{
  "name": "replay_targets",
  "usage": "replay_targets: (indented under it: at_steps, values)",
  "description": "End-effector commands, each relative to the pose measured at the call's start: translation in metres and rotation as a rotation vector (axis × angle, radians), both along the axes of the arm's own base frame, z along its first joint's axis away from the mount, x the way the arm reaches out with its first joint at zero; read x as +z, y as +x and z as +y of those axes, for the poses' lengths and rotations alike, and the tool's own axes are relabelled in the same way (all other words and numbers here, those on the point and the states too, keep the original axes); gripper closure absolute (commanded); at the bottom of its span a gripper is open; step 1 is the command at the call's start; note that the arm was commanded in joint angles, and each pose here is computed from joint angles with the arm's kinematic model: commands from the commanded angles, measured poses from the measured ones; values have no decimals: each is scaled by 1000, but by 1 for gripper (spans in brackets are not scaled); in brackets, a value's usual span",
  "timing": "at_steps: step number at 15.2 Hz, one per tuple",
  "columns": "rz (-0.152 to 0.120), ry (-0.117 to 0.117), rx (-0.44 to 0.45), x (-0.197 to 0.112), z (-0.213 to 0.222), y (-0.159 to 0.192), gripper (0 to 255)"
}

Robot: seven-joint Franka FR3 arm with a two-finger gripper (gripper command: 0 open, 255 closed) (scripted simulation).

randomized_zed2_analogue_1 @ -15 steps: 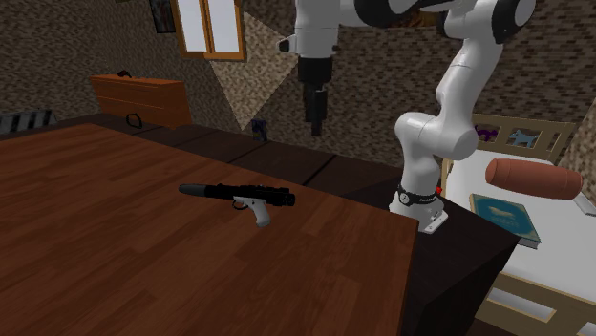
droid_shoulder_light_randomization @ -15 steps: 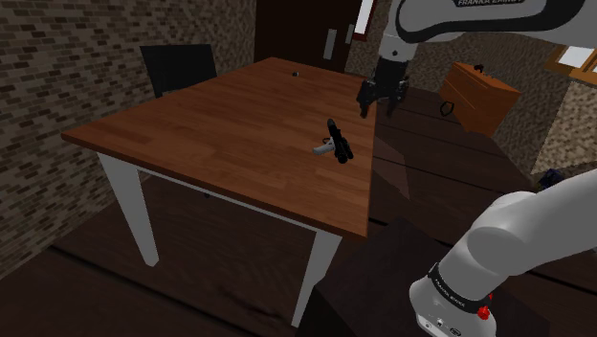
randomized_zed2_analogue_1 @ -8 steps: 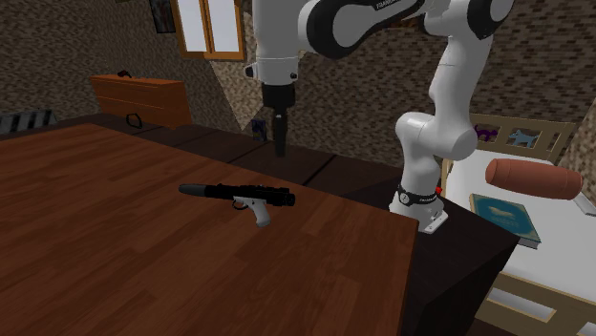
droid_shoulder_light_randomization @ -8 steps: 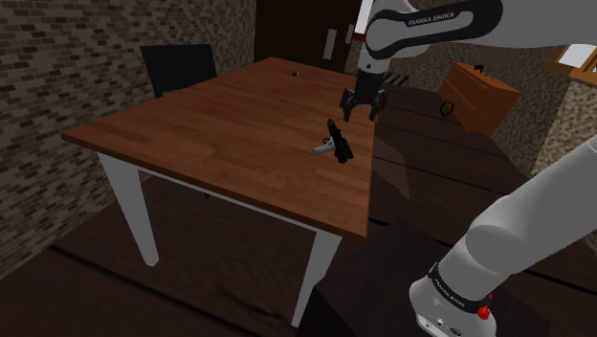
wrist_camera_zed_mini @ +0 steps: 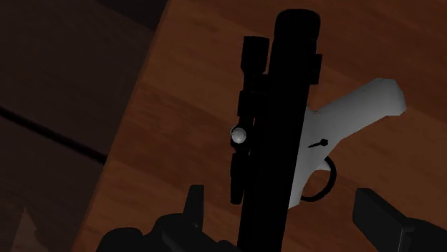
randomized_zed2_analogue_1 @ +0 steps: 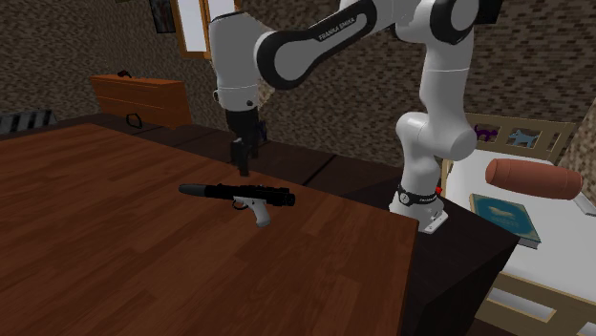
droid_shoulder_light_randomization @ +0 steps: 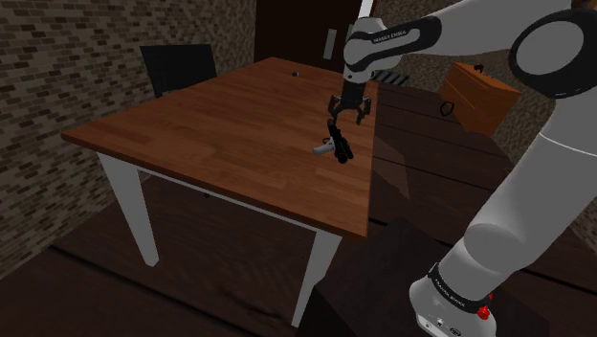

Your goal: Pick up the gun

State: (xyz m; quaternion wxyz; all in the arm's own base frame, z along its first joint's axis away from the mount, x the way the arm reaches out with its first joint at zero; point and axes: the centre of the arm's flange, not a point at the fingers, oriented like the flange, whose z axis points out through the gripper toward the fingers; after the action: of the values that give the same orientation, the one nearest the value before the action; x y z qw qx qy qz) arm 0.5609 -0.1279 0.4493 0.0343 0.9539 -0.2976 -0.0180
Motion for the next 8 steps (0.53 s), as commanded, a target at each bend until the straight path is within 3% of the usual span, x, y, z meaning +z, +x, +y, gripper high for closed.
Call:
replay_targets:
  at_steps: [1, 5, 8]
  values:
    - [2, -1, -34, -16, -11, 23, 0]
    - [7, -3, -101, -44, -39, 59, 0]
    - [7, -3, -108, -57, -42, 63, 0]
